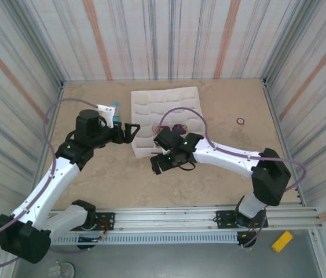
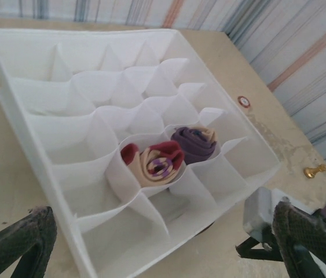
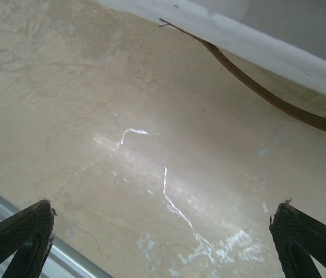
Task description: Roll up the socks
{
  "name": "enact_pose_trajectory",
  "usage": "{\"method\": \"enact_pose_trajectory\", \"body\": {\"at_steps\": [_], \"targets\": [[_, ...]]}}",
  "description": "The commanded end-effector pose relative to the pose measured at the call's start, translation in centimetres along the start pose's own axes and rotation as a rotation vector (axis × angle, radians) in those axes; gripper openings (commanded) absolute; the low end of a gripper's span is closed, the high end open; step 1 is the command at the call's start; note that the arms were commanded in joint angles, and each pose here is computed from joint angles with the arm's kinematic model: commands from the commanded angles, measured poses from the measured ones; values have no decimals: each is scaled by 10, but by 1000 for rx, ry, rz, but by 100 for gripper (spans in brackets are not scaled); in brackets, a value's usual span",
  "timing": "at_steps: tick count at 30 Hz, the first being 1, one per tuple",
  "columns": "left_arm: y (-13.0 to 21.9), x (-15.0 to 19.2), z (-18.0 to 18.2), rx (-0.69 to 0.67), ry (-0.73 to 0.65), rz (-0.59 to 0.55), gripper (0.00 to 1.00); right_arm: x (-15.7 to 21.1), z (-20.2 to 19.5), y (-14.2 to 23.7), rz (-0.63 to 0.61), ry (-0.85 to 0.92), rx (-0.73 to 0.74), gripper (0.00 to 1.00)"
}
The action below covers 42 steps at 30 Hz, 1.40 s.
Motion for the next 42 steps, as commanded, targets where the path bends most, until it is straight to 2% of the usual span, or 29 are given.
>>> {"method": "enact_pose_trajectory", "body": {"at_steps": [1, 5, 9, 11, 14, 17, 22, 26, 28, 30, 34, 39, 41, 42], "targets": [[9, 10, 14, -91, 39, 47, 99, -19, -1, -21, -44, -72, 25, 99], [11, 9, 30, -168, 74, 35, 99, -44, -16, -38, -54, -102, 74, 99], [11, 4, 58, -234, 149, 40, 99, -65, -37, -50, -88, -159, 27, 99], [12, -1, 72, -252, 166, 9, 99, -72, -44, -53, -100, -158, 19, 99], [11, -8, 89, -257, 108, -88, 99, -81, -56, -53, -114, -135, 30, 99], [3, -7, 104, -296, -36, -162, 99, -83, -64, -44, -133, -108, 12, 99], [-14, -1, 134, -396, -240, -243, 98, -77, -83, -5, -227, -72, 91, 99], [-33, 8, 162, -442, -325, -299, 99, -62, -112, 19, -297, -89, 170, 99], [-39, 12, 168, -419, -350, -334, 99, -53, -134, 26, -314, -128, 224, 99], [-42, 14, 175, -398, -322, -347, 98, -45, -157, 33, -328, -171, 269, 99], [-51, 30, 182, -339, -351, -346, 99, -19, -204, 35, -330, -235, 423, 99], [-63, 31, 204, -413, -307, -372, 99, 7, -242, 30, -318, -221, 630, 99], [-65, 24, 212, -495, -230, -308, 99, 15, -256, 29, -304, -215, 699, 99], [-63, 21, 216, -516, -220, -355, 99, 19, -264, 28, -295, -226, 715, 99]]}}
Point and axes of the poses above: each hand's point on the last joint's axis, 136 mm out from that joint toward the fingers, its own y axis back along the fingers, its own z axis along the line the jaws close on, x = y × z, the point moved 7 cm from there along y, back along the fingers, and after that the axes turned 15 degrees about y, right-handed, at the moved point
